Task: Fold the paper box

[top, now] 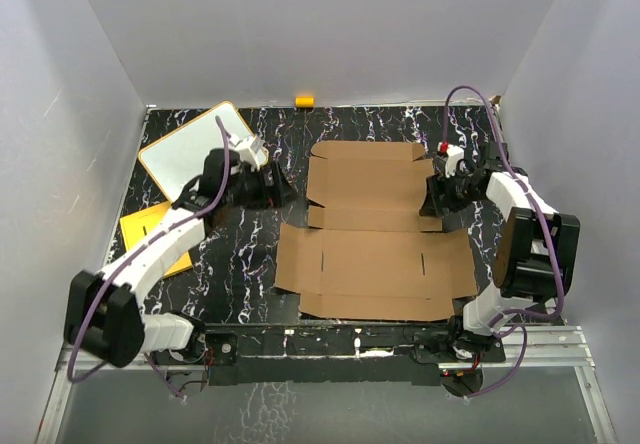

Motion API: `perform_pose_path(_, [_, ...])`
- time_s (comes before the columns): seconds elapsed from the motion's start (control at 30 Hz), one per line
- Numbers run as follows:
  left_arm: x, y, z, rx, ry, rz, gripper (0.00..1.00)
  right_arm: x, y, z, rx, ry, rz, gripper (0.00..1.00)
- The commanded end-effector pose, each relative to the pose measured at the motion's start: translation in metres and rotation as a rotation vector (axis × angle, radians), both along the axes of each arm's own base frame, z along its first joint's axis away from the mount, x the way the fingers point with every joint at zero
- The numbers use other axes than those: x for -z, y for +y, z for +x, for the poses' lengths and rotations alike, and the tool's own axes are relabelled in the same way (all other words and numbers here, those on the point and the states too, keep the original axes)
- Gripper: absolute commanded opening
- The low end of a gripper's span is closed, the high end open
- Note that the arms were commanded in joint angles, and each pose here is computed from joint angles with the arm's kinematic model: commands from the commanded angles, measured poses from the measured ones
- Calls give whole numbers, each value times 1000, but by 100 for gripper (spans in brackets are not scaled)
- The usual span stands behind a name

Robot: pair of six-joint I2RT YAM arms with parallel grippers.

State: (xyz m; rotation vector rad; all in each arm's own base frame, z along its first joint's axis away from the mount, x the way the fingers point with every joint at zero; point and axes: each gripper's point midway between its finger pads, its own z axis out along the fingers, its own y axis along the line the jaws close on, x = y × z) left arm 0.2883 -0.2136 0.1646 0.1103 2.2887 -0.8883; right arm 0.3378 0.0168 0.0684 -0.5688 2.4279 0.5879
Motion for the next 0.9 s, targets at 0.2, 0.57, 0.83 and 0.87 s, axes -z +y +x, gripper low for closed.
perform_pose_path(0.2, [0,-44,119,1,62,-220,83,-73,15,16,36,-179,383,76])
perform_pose_path(0.57, [91,-44,188,-17,229,-21,69,-72,19,11,21,-167,454,76])
perform_pose_path(0.83, [99,-80,186,53,223,-137,51,-70,20,11,19,-156,468,75])
perform_pose_path(0.87, [98,-83,187,55,214,-145,48,-70,20,11,17,-156,471,75])
